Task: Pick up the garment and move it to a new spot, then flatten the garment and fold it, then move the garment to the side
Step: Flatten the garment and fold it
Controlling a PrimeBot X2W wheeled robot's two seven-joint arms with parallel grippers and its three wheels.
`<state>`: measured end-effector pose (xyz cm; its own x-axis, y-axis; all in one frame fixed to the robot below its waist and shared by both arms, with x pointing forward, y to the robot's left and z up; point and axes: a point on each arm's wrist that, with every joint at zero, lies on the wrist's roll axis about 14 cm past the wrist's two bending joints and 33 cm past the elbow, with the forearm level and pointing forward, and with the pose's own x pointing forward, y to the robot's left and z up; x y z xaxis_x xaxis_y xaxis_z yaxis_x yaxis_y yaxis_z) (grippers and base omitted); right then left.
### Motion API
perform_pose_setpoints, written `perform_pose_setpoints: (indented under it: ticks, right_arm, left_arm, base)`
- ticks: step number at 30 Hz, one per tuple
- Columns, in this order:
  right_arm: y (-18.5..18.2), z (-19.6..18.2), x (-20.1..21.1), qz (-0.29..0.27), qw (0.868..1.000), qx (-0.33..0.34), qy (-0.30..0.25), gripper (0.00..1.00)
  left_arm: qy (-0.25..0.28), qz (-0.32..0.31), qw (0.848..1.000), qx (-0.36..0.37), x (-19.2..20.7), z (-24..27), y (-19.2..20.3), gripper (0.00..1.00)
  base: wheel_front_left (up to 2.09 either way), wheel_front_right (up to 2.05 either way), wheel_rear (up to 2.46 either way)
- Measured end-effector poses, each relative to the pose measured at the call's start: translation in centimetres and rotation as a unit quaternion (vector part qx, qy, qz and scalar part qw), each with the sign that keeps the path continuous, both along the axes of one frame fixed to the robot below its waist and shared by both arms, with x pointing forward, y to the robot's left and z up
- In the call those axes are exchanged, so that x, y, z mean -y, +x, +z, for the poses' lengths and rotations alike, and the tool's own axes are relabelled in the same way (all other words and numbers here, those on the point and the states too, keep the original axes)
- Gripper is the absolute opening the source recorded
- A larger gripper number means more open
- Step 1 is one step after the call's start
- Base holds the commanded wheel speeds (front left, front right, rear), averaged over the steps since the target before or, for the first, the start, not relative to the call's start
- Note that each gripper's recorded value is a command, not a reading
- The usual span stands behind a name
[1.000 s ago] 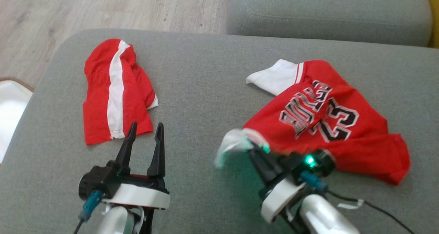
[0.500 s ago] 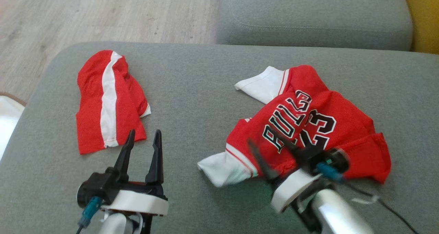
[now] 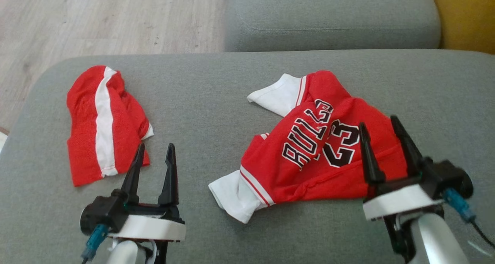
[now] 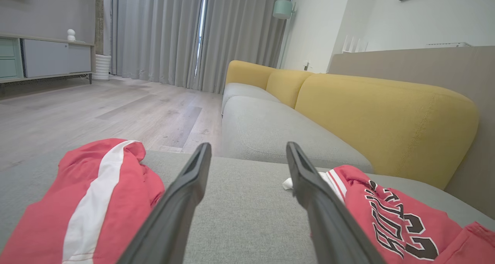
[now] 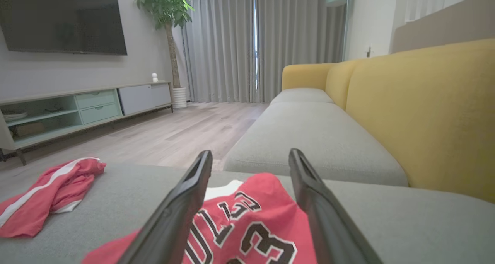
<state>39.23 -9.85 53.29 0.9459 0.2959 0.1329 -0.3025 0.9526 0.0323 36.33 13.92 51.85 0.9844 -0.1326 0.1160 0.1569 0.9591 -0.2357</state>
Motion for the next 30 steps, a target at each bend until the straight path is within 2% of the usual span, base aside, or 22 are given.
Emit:
perform_pose_setpoints:
  ticks: [7,11,17,20,24,27,30]
  right_arm:
    - [-0.5,-0.7,0.5,-0.007,1.0,-0.01,0.001,1.0]
    - [0.2,-0.6,-0.6,0.007,1.0,-0.009,-0.023,1.0]
    - [4.8,2.2,-5.2,0.061,0.994,0.011,-0.086,1.0]
    - [7.7,2.5,-8.1,0.091,0.989,-0.004,-0.118,1.0]
    - [10.7,-0.6,-11.4,0.129,0.97,-0.071,-0.191,1.0]
    - [12.4,-4.4,-12.1,0.144,0.948,-0.137,-0.25,1.0]
    - [13.5,-8.1,-11.9,0.151,0.919,-0.201,-0.305,1.0]
  left_arm:
    - [0.0,-0.004,1.0,0.004,0.3,0.2,0.1,1.0]
    - [-0.001,0.0,1.0,0.0,0.0,0.0,0.1,1.0]
    - [-0.001,0.009,1.0,-0.017,-0.7,-1.1,0.3,1.0]
    - [-0.006,0.015,1.0,-0.016,-1.2,-1.0,0.9,1.0]
    - [-0.012,0.027,0.999,-0.019,-2.1,-1.0,1.5,1.0]
    - [-0.016,0.04,0.999,-0.029,-2.9,-1.6,1.5,1.0]
    - [-0.019,0.054,0.997,-0.042,-3.8,-2.3,1.2,1.0]
  base:
    - [0.0,0.0,0.0]
    - [0.0,0.0,0.0]
    - [0.0,0.0,0.0]
    - [0.0,0.0,0.0]
    - [0.0,0.0,0.0]
    - [0.0,0.0,0.0]
    - [0.0,0.0,0.0]
